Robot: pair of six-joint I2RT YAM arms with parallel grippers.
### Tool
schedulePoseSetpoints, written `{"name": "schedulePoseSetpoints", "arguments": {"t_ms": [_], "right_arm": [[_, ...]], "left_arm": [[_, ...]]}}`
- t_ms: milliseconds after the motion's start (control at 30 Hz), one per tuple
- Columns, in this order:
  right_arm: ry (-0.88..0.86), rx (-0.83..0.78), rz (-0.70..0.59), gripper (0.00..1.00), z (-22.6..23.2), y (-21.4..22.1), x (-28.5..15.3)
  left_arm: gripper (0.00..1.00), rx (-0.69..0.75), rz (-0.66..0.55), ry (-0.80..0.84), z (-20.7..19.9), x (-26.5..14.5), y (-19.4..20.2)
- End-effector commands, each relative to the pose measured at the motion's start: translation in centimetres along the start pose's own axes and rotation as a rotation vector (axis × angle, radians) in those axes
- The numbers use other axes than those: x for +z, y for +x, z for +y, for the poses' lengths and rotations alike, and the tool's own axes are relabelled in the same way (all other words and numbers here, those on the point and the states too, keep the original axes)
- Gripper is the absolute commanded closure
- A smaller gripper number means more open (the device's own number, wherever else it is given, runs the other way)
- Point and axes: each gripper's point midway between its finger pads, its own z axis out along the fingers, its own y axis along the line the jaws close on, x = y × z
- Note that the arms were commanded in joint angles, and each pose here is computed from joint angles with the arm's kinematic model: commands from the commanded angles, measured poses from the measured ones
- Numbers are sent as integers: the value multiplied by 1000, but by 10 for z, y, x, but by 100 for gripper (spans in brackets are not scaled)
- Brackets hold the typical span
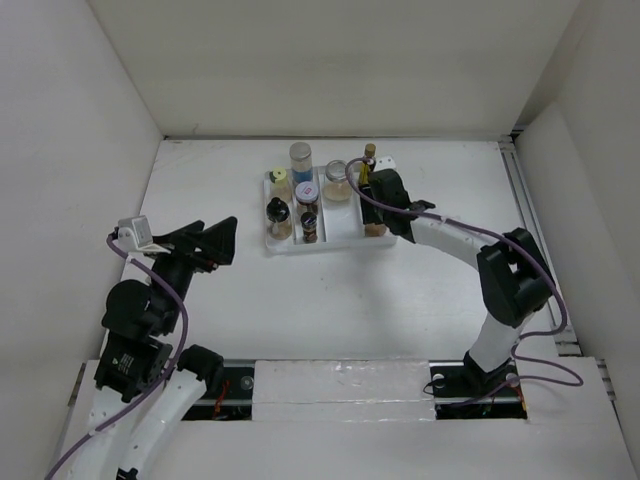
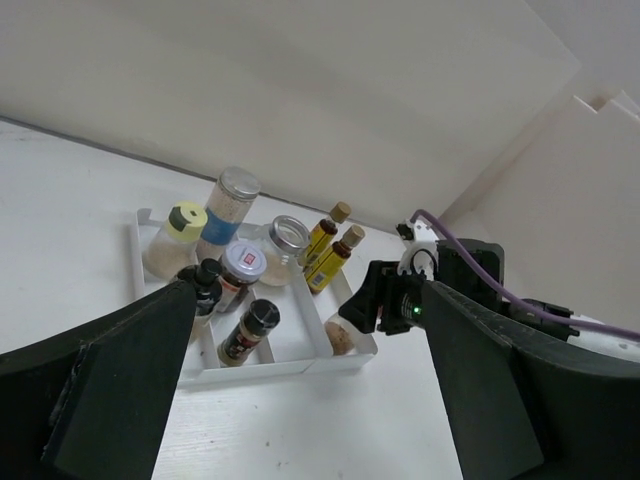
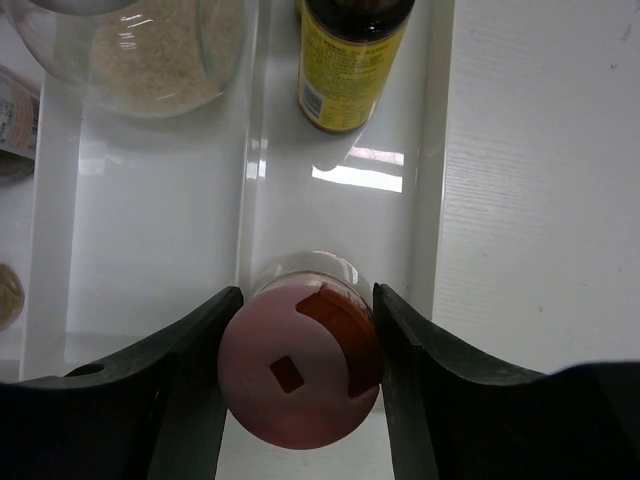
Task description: Organize the condiment bottles
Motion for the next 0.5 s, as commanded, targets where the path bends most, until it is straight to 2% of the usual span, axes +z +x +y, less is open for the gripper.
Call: {"name": "schedulePoseSetpoints", "arguments": {"t_ms": [0, 33, 100, 167, 233, 467], "right_arm": [[-34, 43, -120, 43, 6, -45, 2], [-34, 44, -122, 33, 7, -44, 5], [-34, 44, -122, 22, 7, -44, 5], [-39, 53, -148, 8, 6, -55, -4], [-33, 59, -164, 0, 2, -59, -11], [-25, 118, -316, 0, -21, -104, -83]], "left_arm": [[8, 24, -7, 29, -7, 4, -5], [6, 28, 11, 18, -5, 7, 0], [1, 28, 15, 26, -6, 6, 1], [1, 29, 25, 20, -5, 9, 3], [1, 31, 34, 15, -4, 11, 5], [1, 33, 37, 2, -2, 13, 7]]}}
